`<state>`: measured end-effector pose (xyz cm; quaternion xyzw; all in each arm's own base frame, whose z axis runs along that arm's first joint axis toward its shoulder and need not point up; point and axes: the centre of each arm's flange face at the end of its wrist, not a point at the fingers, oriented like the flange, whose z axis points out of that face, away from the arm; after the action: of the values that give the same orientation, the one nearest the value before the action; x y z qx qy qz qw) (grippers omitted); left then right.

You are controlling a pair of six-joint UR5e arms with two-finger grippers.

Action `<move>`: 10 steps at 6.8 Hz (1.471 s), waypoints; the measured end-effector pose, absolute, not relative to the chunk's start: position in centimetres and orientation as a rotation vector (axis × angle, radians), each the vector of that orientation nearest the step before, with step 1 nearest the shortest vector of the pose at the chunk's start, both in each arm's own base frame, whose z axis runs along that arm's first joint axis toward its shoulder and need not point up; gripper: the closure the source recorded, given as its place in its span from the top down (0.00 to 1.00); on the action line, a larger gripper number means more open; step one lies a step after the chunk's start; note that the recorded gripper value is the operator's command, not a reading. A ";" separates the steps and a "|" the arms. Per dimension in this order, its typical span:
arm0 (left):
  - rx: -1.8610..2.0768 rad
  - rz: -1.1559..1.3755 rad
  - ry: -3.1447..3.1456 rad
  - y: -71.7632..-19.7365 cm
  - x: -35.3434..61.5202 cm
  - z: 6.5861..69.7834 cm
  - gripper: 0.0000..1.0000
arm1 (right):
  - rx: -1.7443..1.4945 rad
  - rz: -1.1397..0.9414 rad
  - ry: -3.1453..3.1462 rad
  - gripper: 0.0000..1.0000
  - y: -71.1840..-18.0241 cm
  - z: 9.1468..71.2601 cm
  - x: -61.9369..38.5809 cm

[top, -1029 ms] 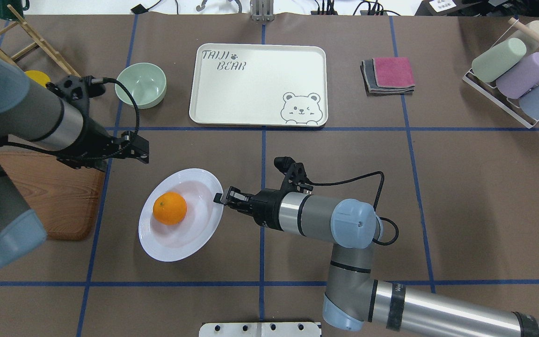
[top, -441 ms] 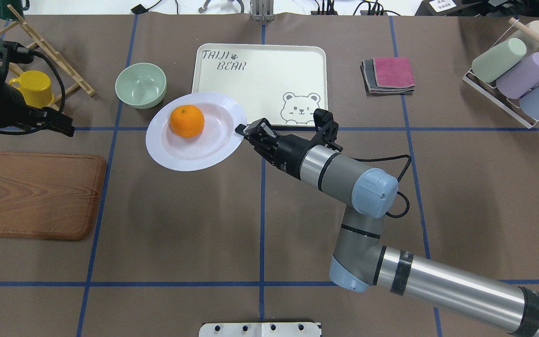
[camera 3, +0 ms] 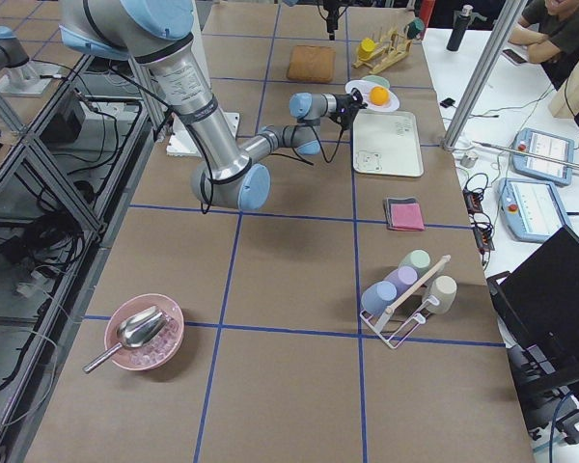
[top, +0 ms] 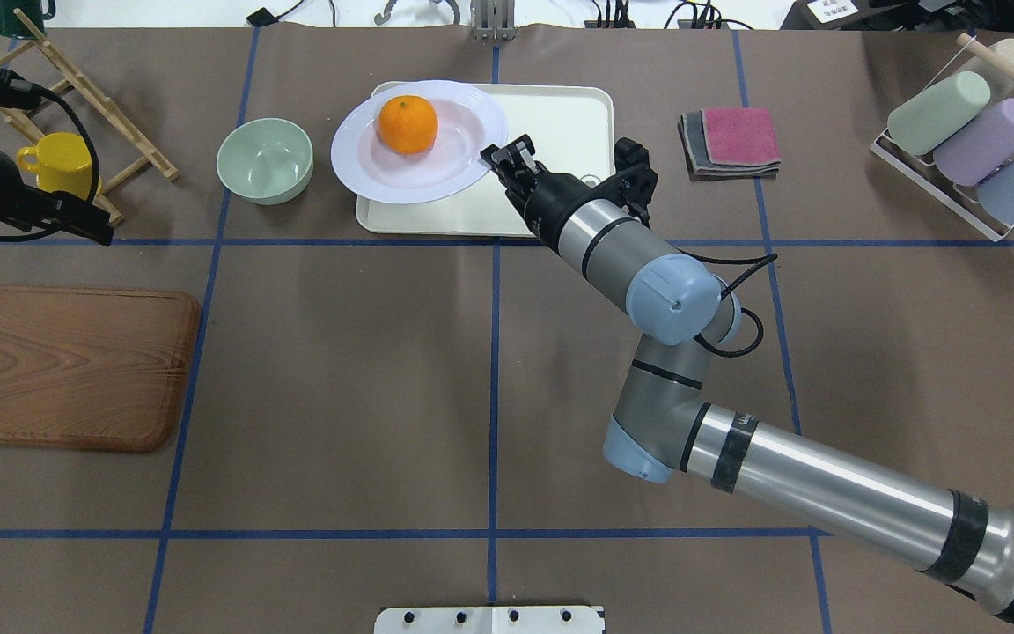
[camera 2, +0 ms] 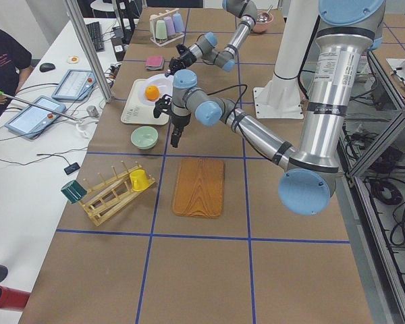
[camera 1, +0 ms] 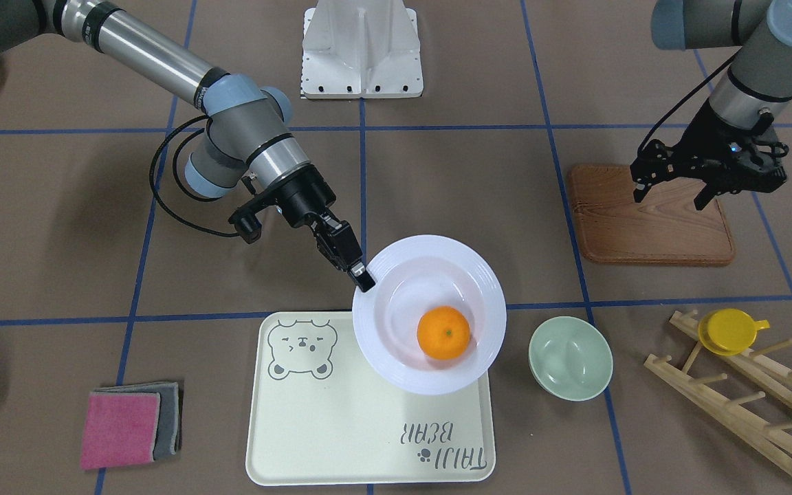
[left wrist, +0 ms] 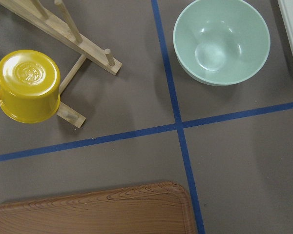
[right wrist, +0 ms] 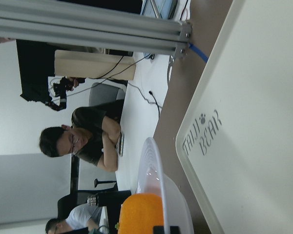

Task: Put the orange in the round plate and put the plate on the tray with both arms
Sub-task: 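Carry the plate with the orange onto the cream bear tray with right gripper, then lower the plate onto the tray and open the right gripper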

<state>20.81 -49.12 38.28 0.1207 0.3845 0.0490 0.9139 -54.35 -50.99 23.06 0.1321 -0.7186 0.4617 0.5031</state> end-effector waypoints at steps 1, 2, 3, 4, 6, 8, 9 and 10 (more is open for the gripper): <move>0.249 0.102 0.790 -49.2 20.8 38.4 0.98 | 0.351 1.181 -1.656 0.00 -52.1 23.5 -54.7; 0.249 0.102 0.790 -49.2 20.8 38.4 0.98 | 0.372 1.237 -1.577 0.00 -52.8 24.3 -55.1; 0.248 0.101 0.789 -49.2 20.8 38.5 0.98 | 0.378 1.272 -1.520 0.00 -53.1 24.7 -55.6; 0.249 0.101 0.790 -49.2 20.8 38.4 0.98 | 0.370 1.298 -1.486 0.00 -53.2 24.7 -56.1; 0.247 0.100 0.789 -49.2 20.7 38.5 0.98 | 0.356 1.345 -1.420 0.00 -53.1 24.6 -57.7; 0.247 0.100 0.788 -49.2 20.8 38.6 0.98 | 0.360 1.345 -1.375 0.25 -52.2 26.0 -59.4; 0.247 0.099 0.789 -49.1 20.7 38.5 0.98 | 0.358 1.341 -1.368 0.90 -52.0 26.1 -59.7; 0.247 0.098 0.790 -49.1 20.7 38.5 0.98 | 0.359 1.327 -1.363 1.00 -51.9 26.2 -59.8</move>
<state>20.73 -49.12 38.48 0.1197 0.3835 0.0474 0.9145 -59.79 -51.91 26.16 0.1526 -0.5799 0.5647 0.5670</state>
